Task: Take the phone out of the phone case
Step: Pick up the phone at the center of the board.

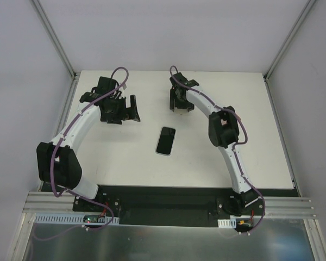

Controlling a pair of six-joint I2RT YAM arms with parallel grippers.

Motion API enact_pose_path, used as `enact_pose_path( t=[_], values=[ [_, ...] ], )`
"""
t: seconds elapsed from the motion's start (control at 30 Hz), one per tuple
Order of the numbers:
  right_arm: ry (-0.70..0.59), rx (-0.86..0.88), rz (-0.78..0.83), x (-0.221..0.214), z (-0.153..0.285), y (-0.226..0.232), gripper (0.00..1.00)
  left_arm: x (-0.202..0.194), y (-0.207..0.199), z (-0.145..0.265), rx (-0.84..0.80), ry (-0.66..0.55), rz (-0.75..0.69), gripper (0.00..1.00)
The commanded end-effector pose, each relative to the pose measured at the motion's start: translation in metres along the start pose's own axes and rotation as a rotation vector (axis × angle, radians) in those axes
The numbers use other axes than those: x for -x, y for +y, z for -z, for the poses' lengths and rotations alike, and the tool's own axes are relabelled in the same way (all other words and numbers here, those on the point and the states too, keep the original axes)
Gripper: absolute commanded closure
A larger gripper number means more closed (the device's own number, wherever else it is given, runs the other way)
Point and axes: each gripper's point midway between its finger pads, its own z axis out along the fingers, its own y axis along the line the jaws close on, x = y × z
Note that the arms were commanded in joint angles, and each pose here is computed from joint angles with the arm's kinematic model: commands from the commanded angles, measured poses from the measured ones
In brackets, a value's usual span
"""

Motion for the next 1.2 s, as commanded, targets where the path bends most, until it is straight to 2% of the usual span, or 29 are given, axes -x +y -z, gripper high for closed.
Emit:
enact_pose_path(
  t=[0.0, 0.23, 0.27, 0.3, 0.37, 0.4, 0.47, 0.5, 0.57, 0.6, 0.67, 0.77, 0.93, 1.17],
  values=[
    [0.053, -0.038, 0.009, -0.015, 0.016, -0.023, 0.33, 0.002, -0.017, 0.006, -0.080, -0.018, -0.005, 0.02],
    [0.054, -0.015, -0.064, -0.046, 0.037, -0.045, 0.40, -0.009, -0.046, -0.015, -0.196, 0.060, 0.031, 0.01],
    [0.027, 0.017, -0.079, -0.044, 0.052, -0.044, 0.44, -0.012, -0.056, -0.018, -0.241, 0.081, 0.033, 0.01],
    [0.077, 0.003, -0.089, -0.071, 0.046, -0.052, 0.45, -0.018, -0.066, -0.028, -0.270, 0.112, 0.029, 0.01],
    [0.041, 0.065, -0.123, -0.072, 0.061, -0.047, 0.50, -0.014, -0.081, -0.042, -0.337, 0.119, 0.046, 0.01],
    [0.080, 0.055, -0.131, -0.093, 0.057, -0.053, 0.52, -0.019, -0.085, -0.056, -0.371, 0.172, 0.073, 0.03],
    [0.063, 0.108, -0.159, -0.096, 0.068, -0.049, 0.55, -0.010, -0.103, -0.068, -0.444, 0.190, 0.119, 0.05],
    [0.088, 0.112, -0.161, -0.110, 0.066, -0.051, 0.55, -0.013, -0.112, -0.078, -0.490, 0.248, 0.175, 0.07],
    [0.081, 0.164, -0.188, -0.112, 0.076, -0.046, 0.56, -0.003, -0.128, -0.087, -0.553, 0.242, 0.183, 0.09],
    [0.086, 0.184, -0.196, -0.115, 0.078, -0.044, 0.57, -0.005, -0.130, -0.100, -0.561, 0.288, 0.241, 0.10],
    [0.104, 0.251, -0.223, -0.123, 0.086, -0.036, 0.57, 0.004, -0.144, -0.108, -0.605, 0.311, 0.249, 0.14],
    [0.108, 0.307, -0.239, -0.130, 0.094, -0.031, 0.58, 0.002, -0.155, -0.128, -0.616, 0.366, 0.265, 0.15],
    [0.120, 0.405, -0.265, -0.139, 0.115, -0.025, 0.59, 0.004, -0.167, -0.135, -0.649, 0.394, 0.254, 0.14],
    [0.138, 0.508, -0.297, -0.156, 0.133, -0.018, 0.62, -0.017, -0.170, -0.150, -0.670, 0.484, 0.255, 0.21]
  ],
)
